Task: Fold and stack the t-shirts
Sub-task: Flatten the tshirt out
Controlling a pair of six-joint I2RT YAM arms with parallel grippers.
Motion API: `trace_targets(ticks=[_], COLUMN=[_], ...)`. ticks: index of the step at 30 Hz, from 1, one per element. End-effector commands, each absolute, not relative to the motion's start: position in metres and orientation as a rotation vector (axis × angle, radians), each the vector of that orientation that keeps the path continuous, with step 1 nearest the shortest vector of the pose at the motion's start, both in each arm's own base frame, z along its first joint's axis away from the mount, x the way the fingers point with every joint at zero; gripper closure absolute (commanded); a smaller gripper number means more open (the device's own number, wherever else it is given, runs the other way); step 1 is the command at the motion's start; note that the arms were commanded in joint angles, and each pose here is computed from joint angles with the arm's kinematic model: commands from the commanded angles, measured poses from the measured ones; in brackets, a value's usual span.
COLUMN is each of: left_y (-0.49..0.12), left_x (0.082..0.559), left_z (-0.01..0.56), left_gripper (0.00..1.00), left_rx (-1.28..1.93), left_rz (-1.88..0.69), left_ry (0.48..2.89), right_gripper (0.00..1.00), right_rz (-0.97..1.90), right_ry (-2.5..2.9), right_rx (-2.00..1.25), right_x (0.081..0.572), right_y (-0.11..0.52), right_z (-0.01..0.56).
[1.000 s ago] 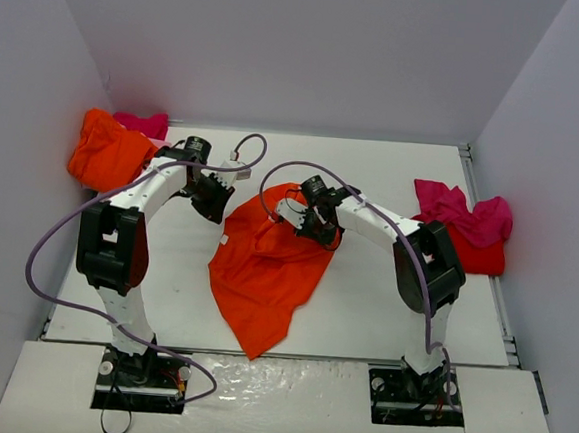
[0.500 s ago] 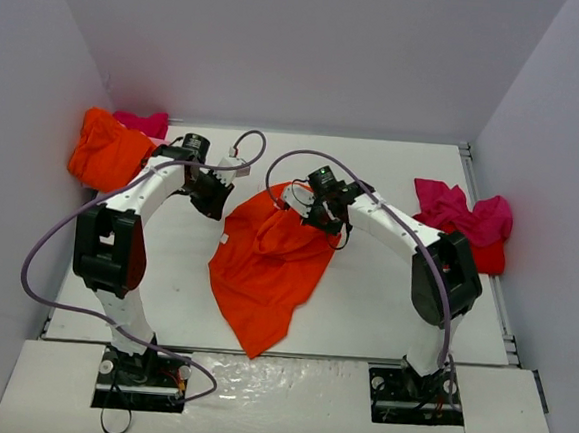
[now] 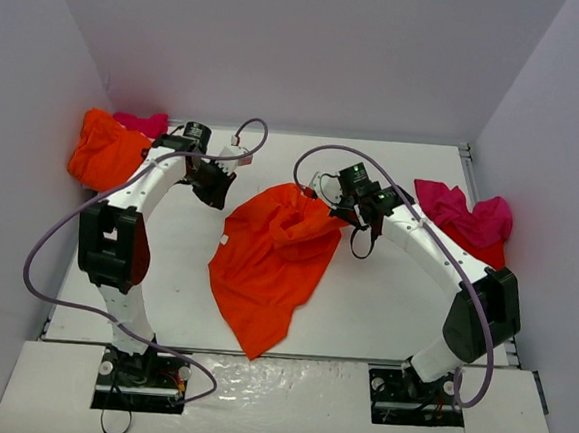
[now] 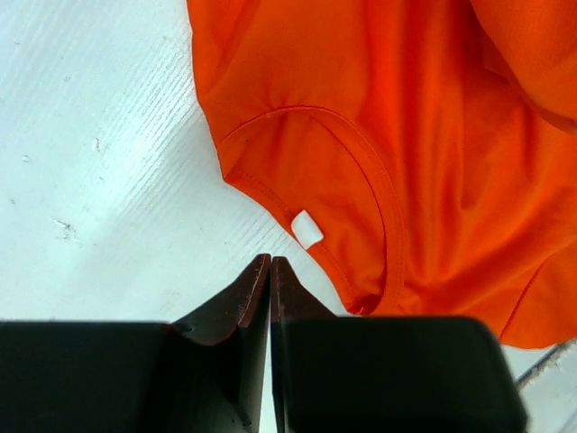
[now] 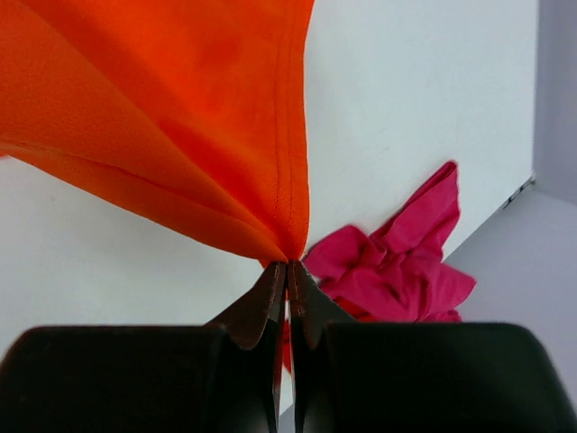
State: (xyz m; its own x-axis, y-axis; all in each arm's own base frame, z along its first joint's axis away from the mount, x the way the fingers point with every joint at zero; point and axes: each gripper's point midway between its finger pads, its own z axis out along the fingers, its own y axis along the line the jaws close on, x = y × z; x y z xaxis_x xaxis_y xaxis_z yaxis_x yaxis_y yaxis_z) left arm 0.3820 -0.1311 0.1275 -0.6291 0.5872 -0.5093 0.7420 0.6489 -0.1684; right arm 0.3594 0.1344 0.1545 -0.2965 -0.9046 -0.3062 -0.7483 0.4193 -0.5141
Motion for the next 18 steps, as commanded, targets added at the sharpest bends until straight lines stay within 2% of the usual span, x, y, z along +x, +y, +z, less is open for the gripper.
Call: trace_targets(ticks=[1, 6, 8, 18], left_y=[-0.148, -0.172, -0.182, -0.227], left_x=[0.404, 0.431, 0.441, 0.472], left_z=[0.15, 0.155, 0.139, 0.119], left_gripper=[0.97, 0.88, 0.86, 0.86], left_rx=[1.121, 1.167, 1.165, 1.158], left_rz=[-0.52, -0.617, -0.692, -0.832], left_ry=[2.399, 2.393, 2.418, 2.341], right_gripper=[1.0, 1.0, 1.0, 1.0], right_rz=[-0.508, -0.511, -0.492, -0.47], right_ry=[2.186, 2.232, 2.243, 2.29], right_rx=[-1.35, -1.313, -1.306, -1.285], right_x=[0.341, 0.326, 0.322, 0.307], right_y=[0.089, 0.074, 0.074, 0.071], right_z=[0.161, 0.163, 0.164, 0.157])
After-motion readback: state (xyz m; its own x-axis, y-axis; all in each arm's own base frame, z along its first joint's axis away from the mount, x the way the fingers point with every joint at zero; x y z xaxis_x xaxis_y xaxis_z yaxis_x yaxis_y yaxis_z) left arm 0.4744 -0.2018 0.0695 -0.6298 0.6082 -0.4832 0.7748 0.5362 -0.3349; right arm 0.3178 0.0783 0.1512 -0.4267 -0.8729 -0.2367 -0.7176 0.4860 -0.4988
